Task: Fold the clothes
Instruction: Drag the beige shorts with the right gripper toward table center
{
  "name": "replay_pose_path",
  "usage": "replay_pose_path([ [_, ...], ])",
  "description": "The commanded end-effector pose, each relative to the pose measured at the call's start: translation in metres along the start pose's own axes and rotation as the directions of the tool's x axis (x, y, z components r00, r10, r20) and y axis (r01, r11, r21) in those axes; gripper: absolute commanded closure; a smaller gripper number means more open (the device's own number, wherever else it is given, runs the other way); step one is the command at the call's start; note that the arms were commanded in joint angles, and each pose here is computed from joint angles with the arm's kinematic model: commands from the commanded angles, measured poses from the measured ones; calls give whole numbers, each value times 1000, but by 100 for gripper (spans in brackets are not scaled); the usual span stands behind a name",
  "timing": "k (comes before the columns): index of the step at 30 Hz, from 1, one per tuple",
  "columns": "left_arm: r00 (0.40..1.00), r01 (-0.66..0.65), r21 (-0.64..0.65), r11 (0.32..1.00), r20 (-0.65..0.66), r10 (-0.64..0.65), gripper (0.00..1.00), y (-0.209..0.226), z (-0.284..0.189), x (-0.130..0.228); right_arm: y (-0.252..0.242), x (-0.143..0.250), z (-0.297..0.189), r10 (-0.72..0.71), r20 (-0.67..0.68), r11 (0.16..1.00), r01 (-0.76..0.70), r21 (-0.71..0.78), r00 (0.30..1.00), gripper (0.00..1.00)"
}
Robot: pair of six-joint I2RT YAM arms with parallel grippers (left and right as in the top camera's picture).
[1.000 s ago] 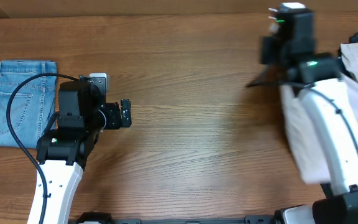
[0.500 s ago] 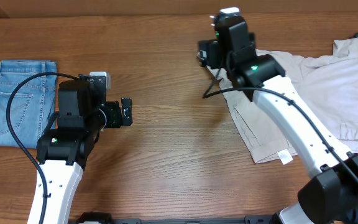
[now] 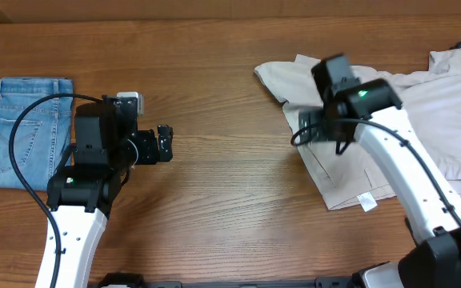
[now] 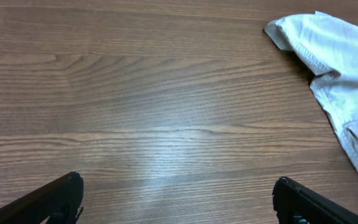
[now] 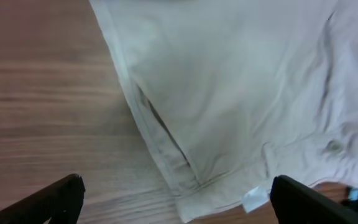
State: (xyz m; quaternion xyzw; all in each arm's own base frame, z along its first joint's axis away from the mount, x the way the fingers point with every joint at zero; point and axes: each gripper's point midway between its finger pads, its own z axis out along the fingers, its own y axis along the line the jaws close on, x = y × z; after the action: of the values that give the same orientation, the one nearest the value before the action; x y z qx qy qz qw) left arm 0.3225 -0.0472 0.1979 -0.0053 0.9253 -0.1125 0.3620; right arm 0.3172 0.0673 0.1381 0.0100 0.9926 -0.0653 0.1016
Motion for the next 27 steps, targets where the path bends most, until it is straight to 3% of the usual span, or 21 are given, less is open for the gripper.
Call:
replay_pose_path([
  [1,999,25,19,1000,20,-26,0,-3,-4,-9,-1,29,28,33,-87,999,-32,9,996,0],
  [15,1000,28,16,999,3,-28,0,-3,-4,-5,-2,86,115,23,-119,999,-21,24,993,3],
  [19,1000,29,16,999,2,-29,0,-3,-4,-5,-3,91,119,22,-126,999,-19,26,992,37],
  [21,1000,29,16,999,1,-29,0,-3,-4,-5,-3,91,120,22,-126,999,-19,26,992,71],
  [23,1000,29,16,999,0,-29,0,-3,-4,-4,-3,91,120,22,-126,999,-19,26,992,92],
  [24,1000,29,15,999,-1,-29,0,-3,-4,-4,-3,91,120,22,-125,999,-19,26,992,96],
  [27,1000,29,15,999,-1,-29,0,-3,-4,-4,-1,91,119,17,-123,1000,-14,23,992,96],
])
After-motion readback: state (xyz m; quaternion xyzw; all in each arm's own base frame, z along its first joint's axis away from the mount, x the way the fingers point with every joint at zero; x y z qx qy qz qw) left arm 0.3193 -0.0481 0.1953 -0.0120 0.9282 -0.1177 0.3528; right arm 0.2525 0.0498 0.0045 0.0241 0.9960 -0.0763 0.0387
